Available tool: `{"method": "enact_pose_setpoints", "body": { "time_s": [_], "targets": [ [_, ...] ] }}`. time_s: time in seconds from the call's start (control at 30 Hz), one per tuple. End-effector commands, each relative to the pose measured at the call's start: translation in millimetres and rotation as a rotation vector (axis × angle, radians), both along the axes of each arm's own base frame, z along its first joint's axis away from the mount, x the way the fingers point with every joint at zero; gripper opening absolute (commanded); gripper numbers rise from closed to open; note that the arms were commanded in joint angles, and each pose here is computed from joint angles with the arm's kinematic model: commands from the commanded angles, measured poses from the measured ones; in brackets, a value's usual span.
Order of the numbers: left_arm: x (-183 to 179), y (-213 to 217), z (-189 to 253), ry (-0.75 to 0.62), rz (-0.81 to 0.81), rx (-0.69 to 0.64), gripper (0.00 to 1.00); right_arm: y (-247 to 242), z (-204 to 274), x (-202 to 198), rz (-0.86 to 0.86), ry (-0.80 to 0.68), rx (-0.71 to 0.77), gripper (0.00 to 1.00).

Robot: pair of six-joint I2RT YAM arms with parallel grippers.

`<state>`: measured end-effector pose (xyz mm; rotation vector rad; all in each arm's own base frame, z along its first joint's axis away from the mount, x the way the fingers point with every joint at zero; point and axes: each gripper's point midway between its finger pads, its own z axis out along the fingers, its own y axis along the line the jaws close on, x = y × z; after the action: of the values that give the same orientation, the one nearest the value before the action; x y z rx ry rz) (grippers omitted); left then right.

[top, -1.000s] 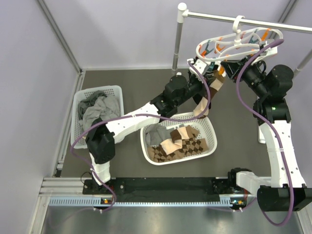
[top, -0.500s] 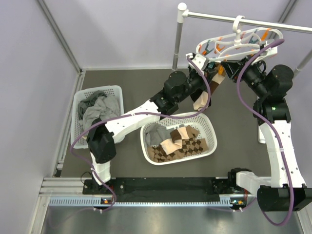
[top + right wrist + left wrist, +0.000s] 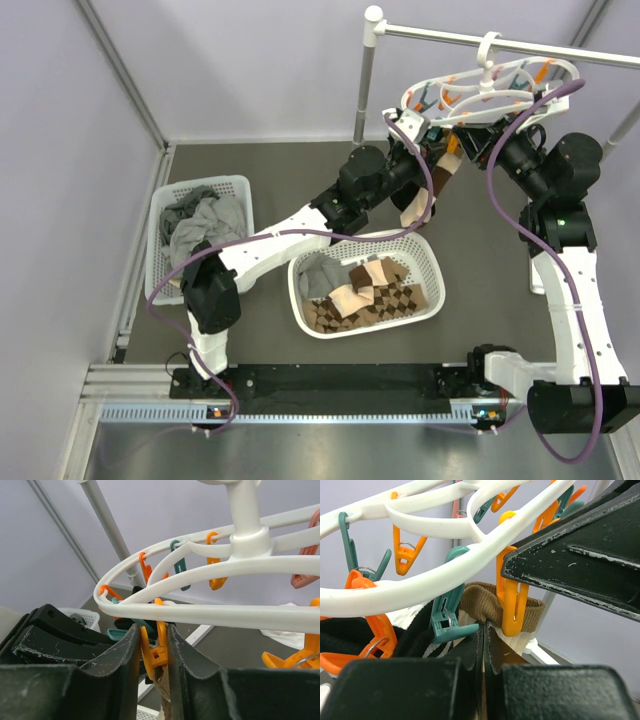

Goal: Clip the socks to the hanger
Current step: Clamp the sock onto the hanger.

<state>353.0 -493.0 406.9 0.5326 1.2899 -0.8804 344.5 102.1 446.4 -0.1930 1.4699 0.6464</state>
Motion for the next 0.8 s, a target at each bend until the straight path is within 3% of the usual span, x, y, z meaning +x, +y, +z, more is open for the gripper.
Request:
{"method": "enact_pose_setpoints", "body": {
  "time_s": [0.0,0.07,0.1,0.2,0.3,0.53,0.77],
  "targets": [
    [-14,12,63,-0.077,-0.030,-0.143,0.00,11,-1,-12,0.056,-0.002,-0.008,0.15],
    [-16,13,63,-0.078,-0.034,-0.145,0.00,12,3,-13,0.061,-0.014,-0.007,0.23],
    [-15,13,62,-0.078,-0.033,-0.143,0.00,11,5,-14,0.059,-0.019,-0.008,0.34],
    [-14,13,55,-0.069,-0.026,-0.127,0.00,12,11,-19,0.063,-0.036,-0.014,0.50],
    [-12,14,47,-0.057,-0.019,-0.115,0.00,10,21,-26,0.053,-0.064,-0.033,0.62],
    [-8,19,36,-0.050,0.005,-0.081,0.00,1,40,-50,0.004,-0.080,-0.109,0.77],
    [-1,34,39,-0.060,0.033,-0.071,0.00,-50,35,-68,-0.266,0.010,-0.252,0.85]
  ]
}}
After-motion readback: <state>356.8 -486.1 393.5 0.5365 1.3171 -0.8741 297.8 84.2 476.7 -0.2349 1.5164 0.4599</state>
